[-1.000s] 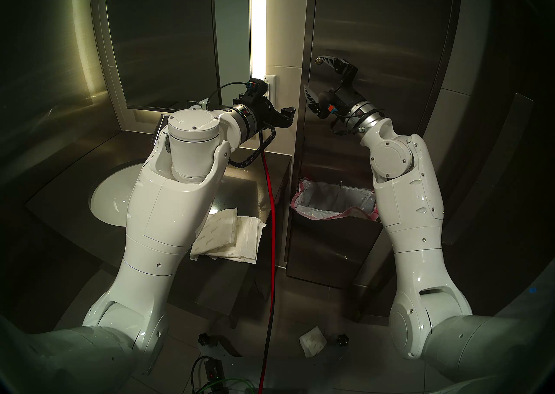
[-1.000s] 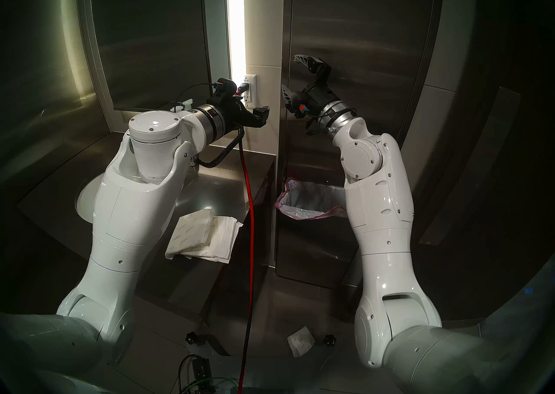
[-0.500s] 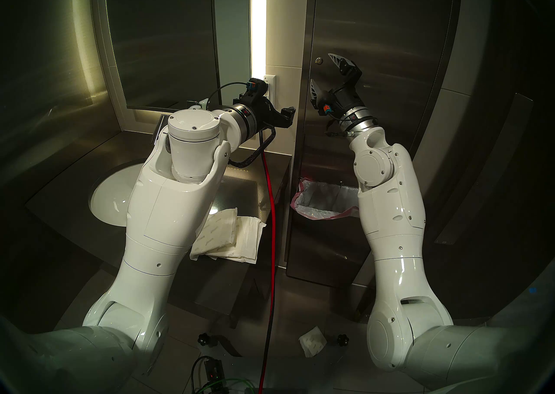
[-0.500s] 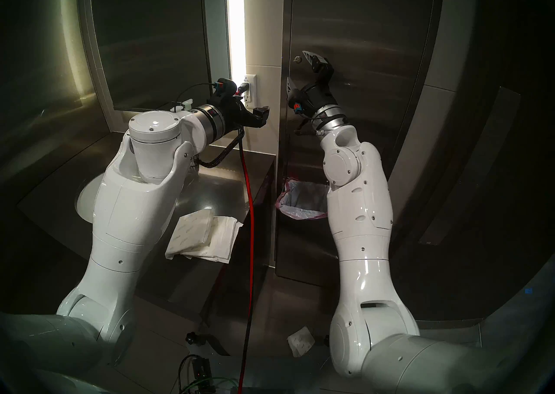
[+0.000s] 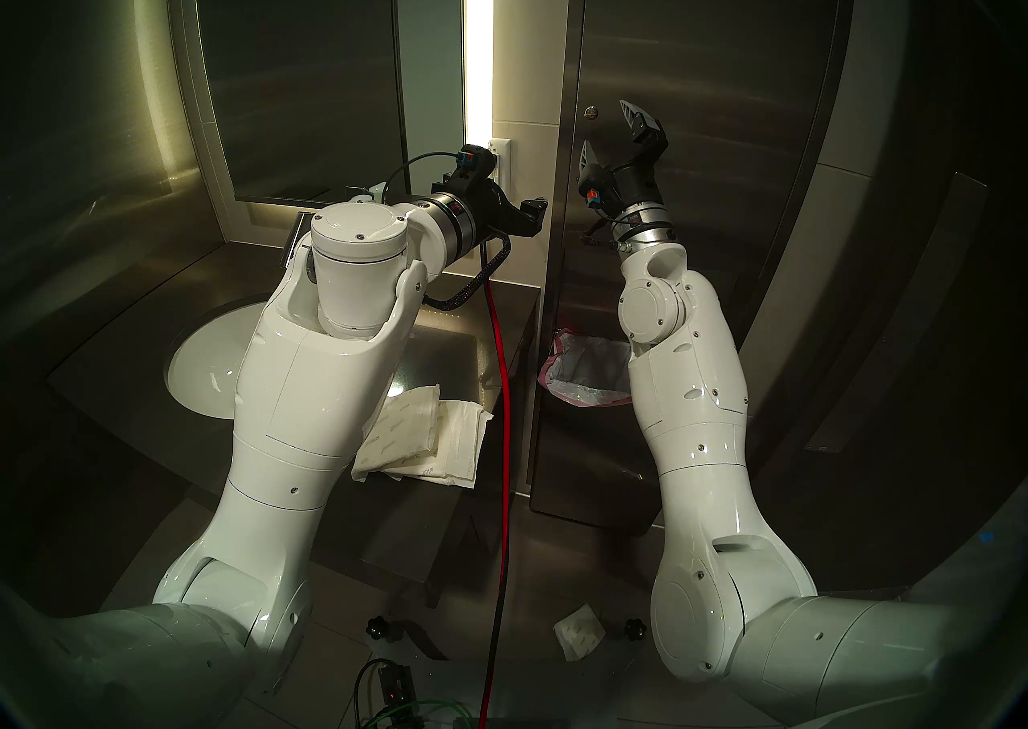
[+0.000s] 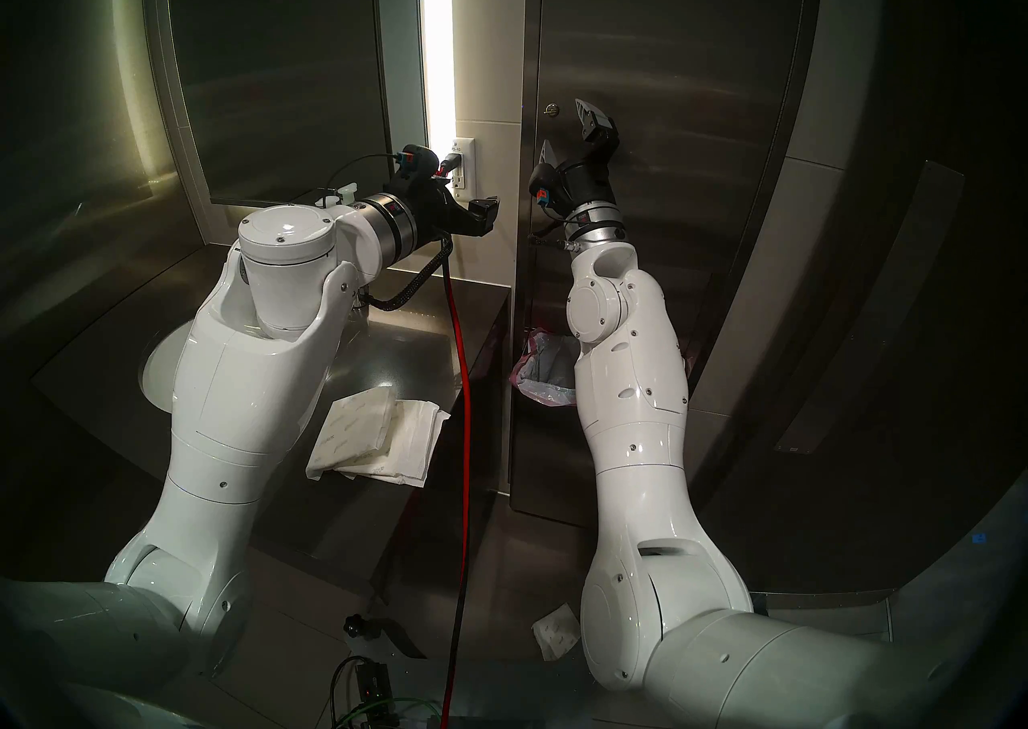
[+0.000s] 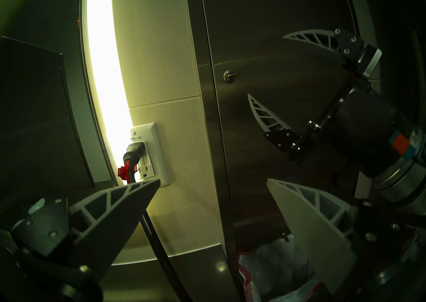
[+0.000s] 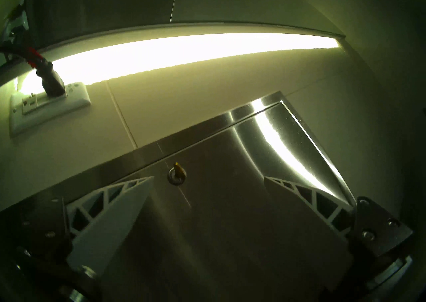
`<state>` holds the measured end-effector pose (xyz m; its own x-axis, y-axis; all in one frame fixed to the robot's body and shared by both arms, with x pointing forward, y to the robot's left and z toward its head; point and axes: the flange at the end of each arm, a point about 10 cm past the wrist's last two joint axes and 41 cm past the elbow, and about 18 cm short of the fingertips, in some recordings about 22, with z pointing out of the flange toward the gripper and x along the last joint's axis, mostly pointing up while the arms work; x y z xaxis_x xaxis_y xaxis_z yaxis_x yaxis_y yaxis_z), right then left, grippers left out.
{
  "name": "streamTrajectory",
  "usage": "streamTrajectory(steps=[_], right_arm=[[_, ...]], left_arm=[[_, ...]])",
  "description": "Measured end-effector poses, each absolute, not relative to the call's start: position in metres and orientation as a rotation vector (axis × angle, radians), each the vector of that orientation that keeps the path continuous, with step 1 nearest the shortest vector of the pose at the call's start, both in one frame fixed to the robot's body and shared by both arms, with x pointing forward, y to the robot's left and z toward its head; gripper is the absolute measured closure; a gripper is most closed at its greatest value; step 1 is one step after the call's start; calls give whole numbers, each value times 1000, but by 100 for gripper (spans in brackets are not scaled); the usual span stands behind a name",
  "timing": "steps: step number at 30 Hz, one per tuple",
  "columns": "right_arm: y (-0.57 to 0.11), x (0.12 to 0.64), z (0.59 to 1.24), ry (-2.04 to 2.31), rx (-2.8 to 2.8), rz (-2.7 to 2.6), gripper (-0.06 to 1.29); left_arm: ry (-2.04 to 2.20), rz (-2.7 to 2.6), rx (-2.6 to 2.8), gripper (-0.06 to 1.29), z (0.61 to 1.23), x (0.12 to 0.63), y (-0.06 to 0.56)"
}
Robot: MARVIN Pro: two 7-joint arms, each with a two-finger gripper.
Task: Twist key and open towel dispenser
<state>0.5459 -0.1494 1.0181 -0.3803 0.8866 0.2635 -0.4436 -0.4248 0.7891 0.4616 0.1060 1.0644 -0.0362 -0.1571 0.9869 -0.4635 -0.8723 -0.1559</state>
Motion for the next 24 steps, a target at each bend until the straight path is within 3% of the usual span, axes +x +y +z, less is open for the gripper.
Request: streamTrajectory(steps=[24], right_arm=[[-141,572,1043,819,856,1903,-1]], left_arm=[[-665,2006,2011,-3,1064,462,106]])
